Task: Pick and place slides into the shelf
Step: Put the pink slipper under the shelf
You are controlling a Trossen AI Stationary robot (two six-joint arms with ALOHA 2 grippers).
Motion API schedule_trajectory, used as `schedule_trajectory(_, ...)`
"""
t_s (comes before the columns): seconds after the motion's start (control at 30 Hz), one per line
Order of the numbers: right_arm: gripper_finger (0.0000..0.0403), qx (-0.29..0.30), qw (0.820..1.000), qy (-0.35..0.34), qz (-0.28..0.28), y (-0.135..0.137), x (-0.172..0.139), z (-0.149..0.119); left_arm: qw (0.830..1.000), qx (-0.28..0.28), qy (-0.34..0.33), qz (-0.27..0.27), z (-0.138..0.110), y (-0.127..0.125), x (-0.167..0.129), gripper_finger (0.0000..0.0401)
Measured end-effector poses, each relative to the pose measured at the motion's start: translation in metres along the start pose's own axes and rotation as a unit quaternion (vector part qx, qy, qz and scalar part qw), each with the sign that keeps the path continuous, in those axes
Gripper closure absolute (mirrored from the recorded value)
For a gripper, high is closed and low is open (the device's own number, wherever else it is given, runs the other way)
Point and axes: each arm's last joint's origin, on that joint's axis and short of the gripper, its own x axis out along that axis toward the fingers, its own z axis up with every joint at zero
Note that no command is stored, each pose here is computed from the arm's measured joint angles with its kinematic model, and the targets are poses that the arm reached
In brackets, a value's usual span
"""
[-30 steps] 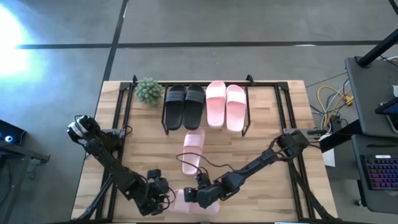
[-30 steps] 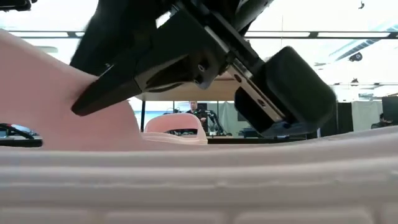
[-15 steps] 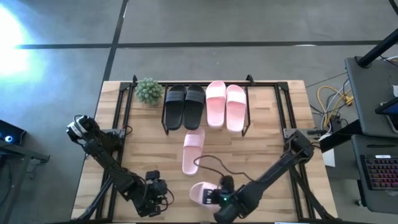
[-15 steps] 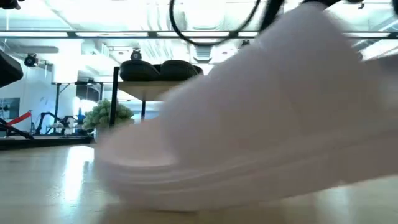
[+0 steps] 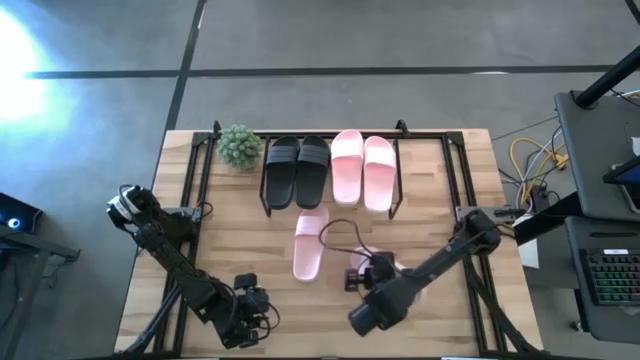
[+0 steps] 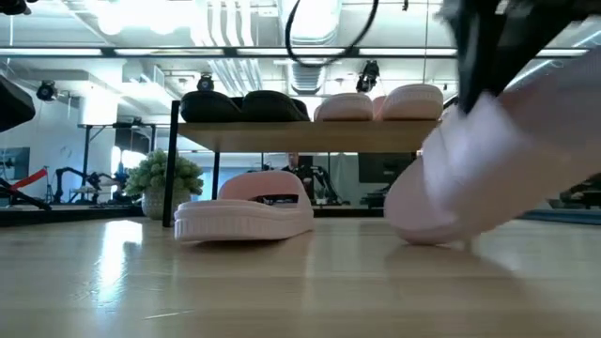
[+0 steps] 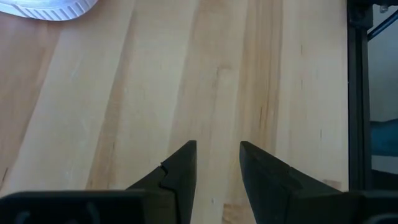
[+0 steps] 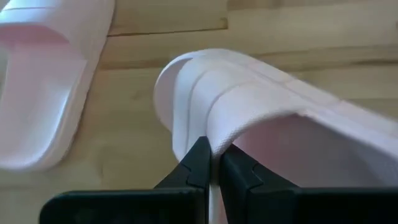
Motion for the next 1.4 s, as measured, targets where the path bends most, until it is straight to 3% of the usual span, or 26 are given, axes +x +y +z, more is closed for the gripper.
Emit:
schedule_trajectory(0.23, 0.0380, 0.032, 0.999, 0.005, 0.013, 0.008, 0.027, 0.002, 1.000, 0.000, 0.001, 0.000, 0.000, 0.000, 0.000, 0.0294)
schedule_trajectory(0.4, 0.0329, 0.018, 0.999, 0.012, 0.026, 0.012, 0.025, 0.008, 1.000, -0.002, 0.006, -0.004, 0.000, 0.000, 0.000, 0.0294)
schedule_trajectory(0.5, 0.0292, 0.000, 0.997, 0.077, 0.019, 0.010, 0.012, 0.007, 1.000, -0.002, 0.006, -0.004, 0.000, 0.000, 0.000, 0.0294)
schedule_trajectory(0.67, 0.0244, -0.087, 0.977, 0.196, -0.017, 0.006, 0.002, 0.001, 1.000, -0.002, 0.006, -0.004, 0.000, 0.000, 0.000, 0.0294)
schedule_trajectory(0.8, 0.0224, -0.144, 0.966, 0.216, 0.001, 0.001, -0.014, -0.004, 1.000, -0.002, 0.006, -0.004, -0.001, 0.000, 0.000, 0.0294)
schedule_trajectory(0.9, 0.0219, -0.223, 0.953, 0.203, -0.015, -0.007, -0.021, 0.000, 1.000, -0.002, 0.006, -0.004, -0.001, 0.000, 0.000, 0.0294)
schedule_trajectory(0.97, 0.0222, -0.284, 0.940, 0.179, -0.054, -0.016, -0.021, 0.007, 1.000, -0.002, 0.006, -0.004, -0.001, 0.000, 0.000, 0.0294)
schedule_trajectory(1.07, 0.0235, -0.303, 0.931, 0.186, -0.086, -0.023, -0.015, 0.006, 1.000, -0.002, 0.006, -0.004, -0.001, 0.000, 0.000, 0.0294)
schedule_trajectory(1.23, 0.0299, -0.364, 0.901, 0.236, -0.022, -0.016, 0.000, -0.011, 1.000, -0.004, 0.003, -0.007, 0.000, -0.001, 0.000, 0.0294)
schedule_trajectory(1.4, 0.0384, -0.399, 0.893, 0.203, -0.049, -0.017, 0.027, -0.023, 1.000, -0.006, 0.002, -0.008, 0.000, -0.001, 0.000, 0.0294)
